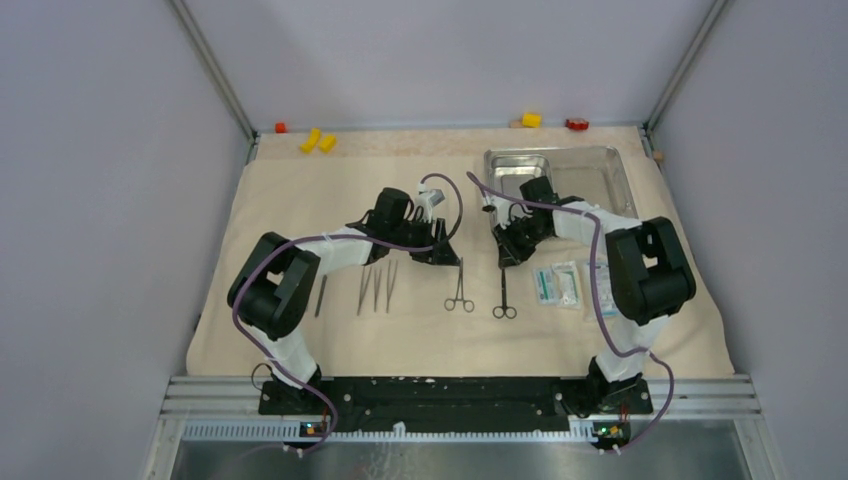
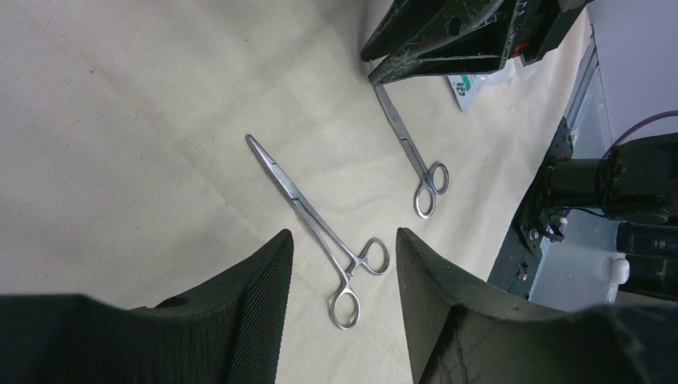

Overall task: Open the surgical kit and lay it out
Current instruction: Adjust the medical item at the center of the board.

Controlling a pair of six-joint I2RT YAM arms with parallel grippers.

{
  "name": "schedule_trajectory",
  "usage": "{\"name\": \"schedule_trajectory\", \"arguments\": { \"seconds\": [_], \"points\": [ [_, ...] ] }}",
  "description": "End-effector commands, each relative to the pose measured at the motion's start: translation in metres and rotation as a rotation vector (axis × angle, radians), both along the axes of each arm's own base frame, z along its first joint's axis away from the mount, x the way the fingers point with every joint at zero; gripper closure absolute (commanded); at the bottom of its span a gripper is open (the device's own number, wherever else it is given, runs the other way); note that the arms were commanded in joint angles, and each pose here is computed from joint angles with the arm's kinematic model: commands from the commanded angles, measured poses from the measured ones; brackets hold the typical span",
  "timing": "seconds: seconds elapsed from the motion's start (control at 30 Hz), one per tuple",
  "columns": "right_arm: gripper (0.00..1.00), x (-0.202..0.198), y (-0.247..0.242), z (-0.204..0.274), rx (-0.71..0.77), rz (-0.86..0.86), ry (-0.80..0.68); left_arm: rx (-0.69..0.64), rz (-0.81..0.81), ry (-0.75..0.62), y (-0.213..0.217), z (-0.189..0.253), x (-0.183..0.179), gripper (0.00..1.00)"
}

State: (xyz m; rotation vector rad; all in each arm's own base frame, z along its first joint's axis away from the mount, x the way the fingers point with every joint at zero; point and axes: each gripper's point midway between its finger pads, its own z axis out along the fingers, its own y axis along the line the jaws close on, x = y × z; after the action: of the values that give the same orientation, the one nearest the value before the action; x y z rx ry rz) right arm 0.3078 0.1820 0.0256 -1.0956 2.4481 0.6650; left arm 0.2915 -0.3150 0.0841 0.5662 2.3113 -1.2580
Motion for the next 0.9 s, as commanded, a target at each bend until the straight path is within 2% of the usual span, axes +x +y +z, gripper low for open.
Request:
{"name": "schedule_trajectory", "arguments": {
  "seconds": [0.0,0.47,0.87],
  "points": [
    [0.82,0.010,0.013,0.010,0.040,0.024,-0.023,-0.039,-0.022,-0.050,-0.007,0.015,0.005,0.44],
    [1.00,0.010,0.014,0.013,0.044,0.021,-0.015,-0.040,-0.023,-0.052,-0.007,0.016,0.005,0.44],
    [1.00,0.015,0.026,0.027,0.110,-0.030,0.003,-0.035,-0.015,-0.062,-0.005,0.017,0.007,0.44]
  ]
}}
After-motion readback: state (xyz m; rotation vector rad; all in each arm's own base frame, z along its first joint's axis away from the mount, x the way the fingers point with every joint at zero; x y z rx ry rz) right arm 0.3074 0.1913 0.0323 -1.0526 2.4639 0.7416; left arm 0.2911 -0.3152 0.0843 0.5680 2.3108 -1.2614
